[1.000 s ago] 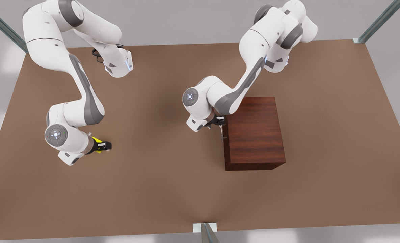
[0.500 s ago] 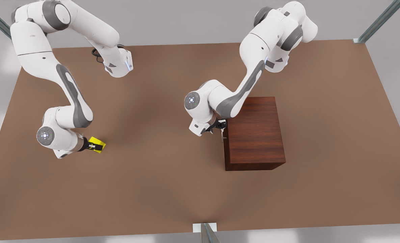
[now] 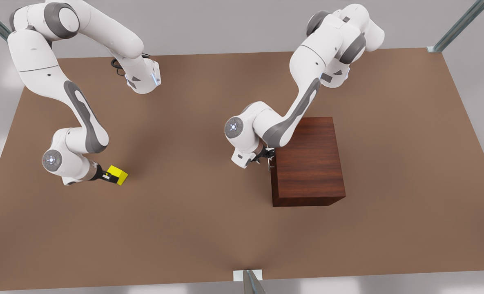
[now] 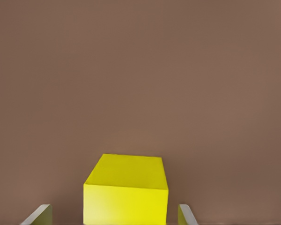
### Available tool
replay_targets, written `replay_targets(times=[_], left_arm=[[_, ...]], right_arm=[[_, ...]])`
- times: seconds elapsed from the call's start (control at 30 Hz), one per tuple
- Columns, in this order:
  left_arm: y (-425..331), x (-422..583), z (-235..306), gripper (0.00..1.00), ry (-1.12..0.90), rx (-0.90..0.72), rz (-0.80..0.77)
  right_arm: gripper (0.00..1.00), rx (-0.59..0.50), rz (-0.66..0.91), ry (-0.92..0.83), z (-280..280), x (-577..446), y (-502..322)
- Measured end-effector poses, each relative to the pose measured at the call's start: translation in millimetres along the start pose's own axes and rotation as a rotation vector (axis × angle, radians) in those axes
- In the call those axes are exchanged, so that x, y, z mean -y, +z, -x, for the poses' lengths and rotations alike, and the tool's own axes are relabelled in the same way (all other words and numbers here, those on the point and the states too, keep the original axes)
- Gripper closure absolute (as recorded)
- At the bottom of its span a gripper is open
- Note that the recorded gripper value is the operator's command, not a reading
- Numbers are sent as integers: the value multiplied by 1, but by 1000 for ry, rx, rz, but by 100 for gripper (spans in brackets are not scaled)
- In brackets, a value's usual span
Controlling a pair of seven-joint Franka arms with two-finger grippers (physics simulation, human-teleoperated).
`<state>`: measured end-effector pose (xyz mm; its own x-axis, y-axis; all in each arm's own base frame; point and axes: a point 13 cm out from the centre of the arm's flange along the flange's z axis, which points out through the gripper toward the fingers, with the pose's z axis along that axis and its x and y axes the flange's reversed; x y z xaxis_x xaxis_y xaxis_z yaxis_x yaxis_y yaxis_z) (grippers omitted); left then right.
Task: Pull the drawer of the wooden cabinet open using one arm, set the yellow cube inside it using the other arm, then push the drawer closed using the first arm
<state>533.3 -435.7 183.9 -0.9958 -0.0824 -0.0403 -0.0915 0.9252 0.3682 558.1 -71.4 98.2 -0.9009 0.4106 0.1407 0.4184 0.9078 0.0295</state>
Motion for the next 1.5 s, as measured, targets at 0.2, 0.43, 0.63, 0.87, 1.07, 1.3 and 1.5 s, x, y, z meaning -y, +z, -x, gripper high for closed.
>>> replay_targets(times=[0.2,0.43,0.63,0.87,1.07,1.3,1.5], left_arm=[[2,6,0,35,-3,7,-10],[-14,21,-3,35,0,29,-46],[-20,36,-3,35,3,46,-72],[-30,67,-13,35,13,66,-130],[-49,87,-18,34,3,93,-186],[-174,18,18,22,-158,35,-366],[-143,-317,173,0,-509,-138,-399]], right_arm=[[0,-20,-16,19,-22,12,24],[0,-13,-16,22,-32,7,30],[0,4,10,25,-20,-2,43],[56,57,-6,-33,-4,-4,40],[56,111,-12,-79,3,-17,12],[56,275,39,-191,46,-134,-176],[56,237,38,-323,-21,-225,-250]])
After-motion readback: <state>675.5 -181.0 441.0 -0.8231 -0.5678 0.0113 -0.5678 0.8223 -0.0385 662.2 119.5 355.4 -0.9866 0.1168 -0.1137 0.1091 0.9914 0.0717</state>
